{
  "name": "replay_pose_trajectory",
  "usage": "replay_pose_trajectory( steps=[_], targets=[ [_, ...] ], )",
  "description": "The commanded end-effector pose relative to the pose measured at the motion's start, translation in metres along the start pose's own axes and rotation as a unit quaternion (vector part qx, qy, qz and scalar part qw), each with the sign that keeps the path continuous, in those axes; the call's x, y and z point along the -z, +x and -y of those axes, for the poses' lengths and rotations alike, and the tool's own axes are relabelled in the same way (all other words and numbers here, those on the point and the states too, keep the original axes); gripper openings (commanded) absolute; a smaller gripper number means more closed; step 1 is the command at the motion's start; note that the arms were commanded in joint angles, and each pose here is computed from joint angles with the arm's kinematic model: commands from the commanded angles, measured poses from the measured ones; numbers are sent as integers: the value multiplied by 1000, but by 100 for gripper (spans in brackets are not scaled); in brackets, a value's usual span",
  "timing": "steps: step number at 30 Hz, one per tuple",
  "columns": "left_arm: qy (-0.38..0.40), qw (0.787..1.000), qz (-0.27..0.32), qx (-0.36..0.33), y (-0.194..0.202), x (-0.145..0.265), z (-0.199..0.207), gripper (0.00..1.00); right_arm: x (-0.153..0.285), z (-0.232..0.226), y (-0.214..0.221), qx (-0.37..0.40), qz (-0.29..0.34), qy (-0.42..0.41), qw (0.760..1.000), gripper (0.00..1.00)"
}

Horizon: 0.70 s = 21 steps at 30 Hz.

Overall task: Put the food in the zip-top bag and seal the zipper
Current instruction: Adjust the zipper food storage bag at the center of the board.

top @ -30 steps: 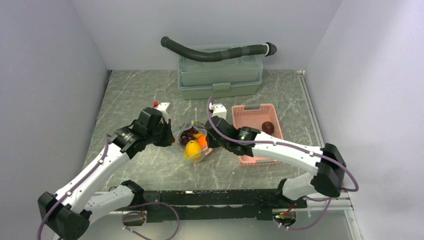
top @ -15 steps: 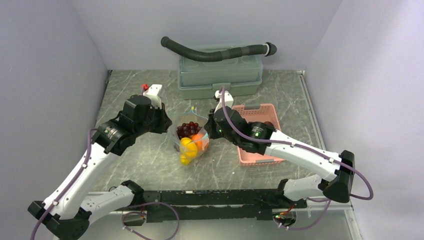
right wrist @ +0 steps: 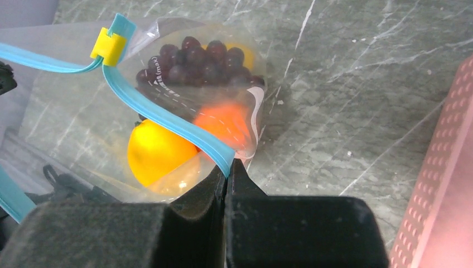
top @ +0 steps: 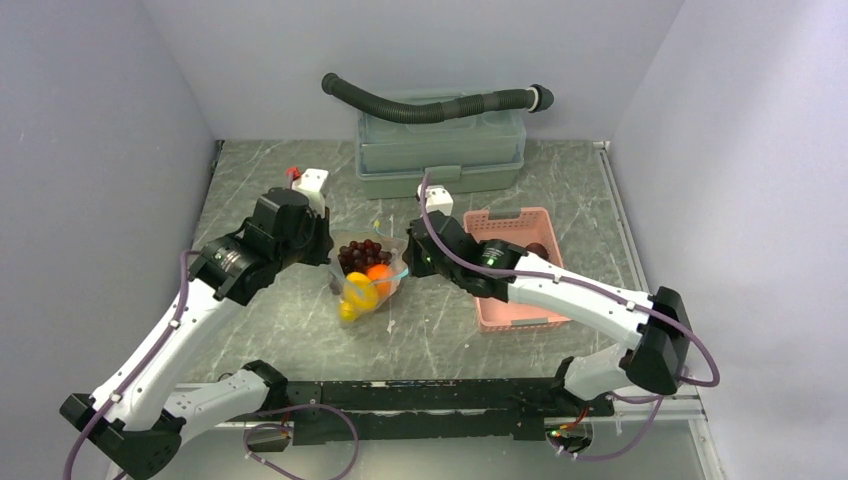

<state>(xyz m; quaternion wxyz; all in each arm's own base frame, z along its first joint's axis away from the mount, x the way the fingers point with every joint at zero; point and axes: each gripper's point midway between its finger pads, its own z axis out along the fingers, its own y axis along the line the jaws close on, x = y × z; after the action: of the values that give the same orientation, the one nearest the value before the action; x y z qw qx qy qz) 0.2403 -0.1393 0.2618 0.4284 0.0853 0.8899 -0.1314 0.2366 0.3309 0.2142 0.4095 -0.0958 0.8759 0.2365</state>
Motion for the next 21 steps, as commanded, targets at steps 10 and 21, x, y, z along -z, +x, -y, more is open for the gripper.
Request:
replay_pose_trajectory(
  steps=[10, 21],
  targets=[
    [46, 999, 21, -12, -16, 0, 18, 0, -39, -11, 8, -39, -18, -35, 998, 0],
    [96, 995, -10, -24, 11, -19, 33, 0, -31, 5, 13, -44, -15, -19, 999, 1]
  ],
)
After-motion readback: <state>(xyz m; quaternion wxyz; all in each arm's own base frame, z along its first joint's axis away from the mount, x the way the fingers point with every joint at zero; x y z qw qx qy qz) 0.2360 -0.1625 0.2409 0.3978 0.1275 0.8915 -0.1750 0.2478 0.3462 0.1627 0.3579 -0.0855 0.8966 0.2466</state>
